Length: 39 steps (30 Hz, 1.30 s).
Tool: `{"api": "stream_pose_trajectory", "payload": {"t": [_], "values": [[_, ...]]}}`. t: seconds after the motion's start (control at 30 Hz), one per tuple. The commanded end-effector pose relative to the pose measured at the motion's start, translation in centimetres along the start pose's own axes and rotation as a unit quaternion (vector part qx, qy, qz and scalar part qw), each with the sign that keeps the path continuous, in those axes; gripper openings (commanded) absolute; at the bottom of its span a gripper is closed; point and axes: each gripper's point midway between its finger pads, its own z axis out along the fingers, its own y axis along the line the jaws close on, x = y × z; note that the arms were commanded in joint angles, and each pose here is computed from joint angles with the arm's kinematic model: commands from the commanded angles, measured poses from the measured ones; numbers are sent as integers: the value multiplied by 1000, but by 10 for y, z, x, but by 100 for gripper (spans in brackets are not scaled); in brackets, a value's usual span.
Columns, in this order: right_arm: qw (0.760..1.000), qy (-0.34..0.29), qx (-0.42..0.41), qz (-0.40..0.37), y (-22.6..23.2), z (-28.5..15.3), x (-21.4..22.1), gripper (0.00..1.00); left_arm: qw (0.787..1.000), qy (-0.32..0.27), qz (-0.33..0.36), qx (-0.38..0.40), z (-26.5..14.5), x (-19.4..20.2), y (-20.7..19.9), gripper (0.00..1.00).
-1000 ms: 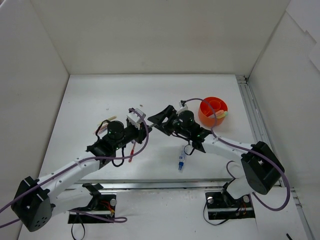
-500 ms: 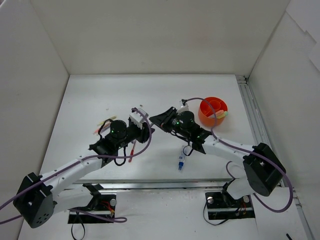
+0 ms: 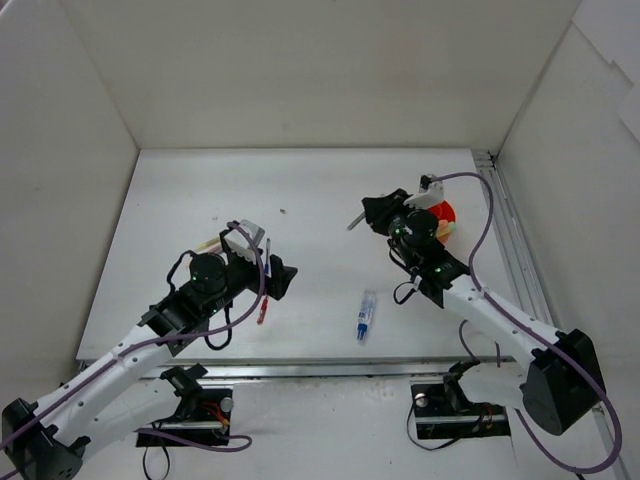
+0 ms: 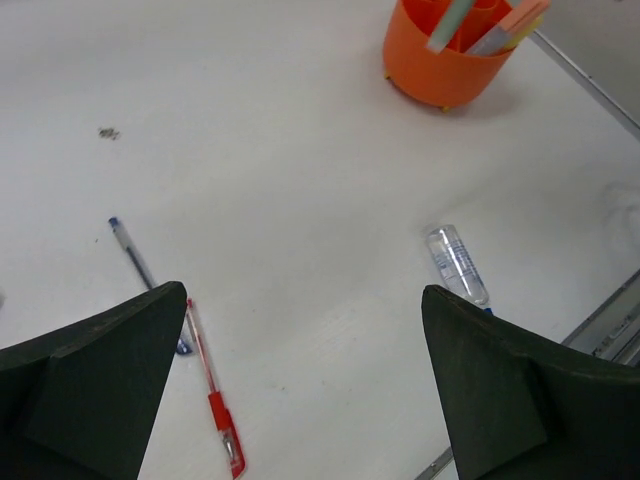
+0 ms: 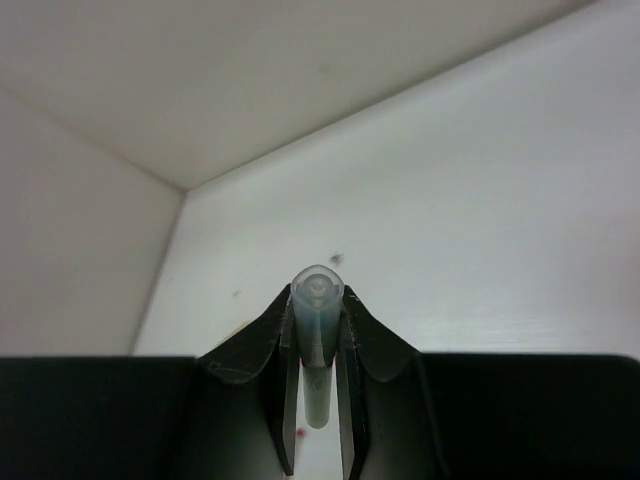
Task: Sort the stationery into containers
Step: Place the pen in the storage box.
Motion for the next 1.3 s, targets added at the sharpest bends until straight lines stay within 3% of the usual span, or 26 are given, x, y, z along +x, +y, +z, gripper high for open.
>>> {"api": "stream_pose_trajectory", "payload": {"t": [0.0,0.13,0.2,0.4,0.77,1.0,1.27], "values": [[969,-122,101,-189,-20,-13,-86,0,995,25,-41,-82,-11,9,24,100],[923,-126,210,-297,-47,-18,-124,0,993,39,-46,-97,-11,22,30,100],[906,-97,231,-340,-61,-10,-125,0,991,41,-49,-115,-12,23,36,100],[872,-69,289,-390,-92,10,-139,0,990,52,-43,-128,-10,23,39,100],[880,-39,247,-404,-135,53,-125,0,989,64,-40,-124,-5,30,39,100],[903,-24,197,-381,-141,70,-110,0,989,65,-36,-125,-4,30,39,100],[904,-1,210,-372,-167,76,-87,0,988,73,-36,-129,-5,33,41,100]]}}
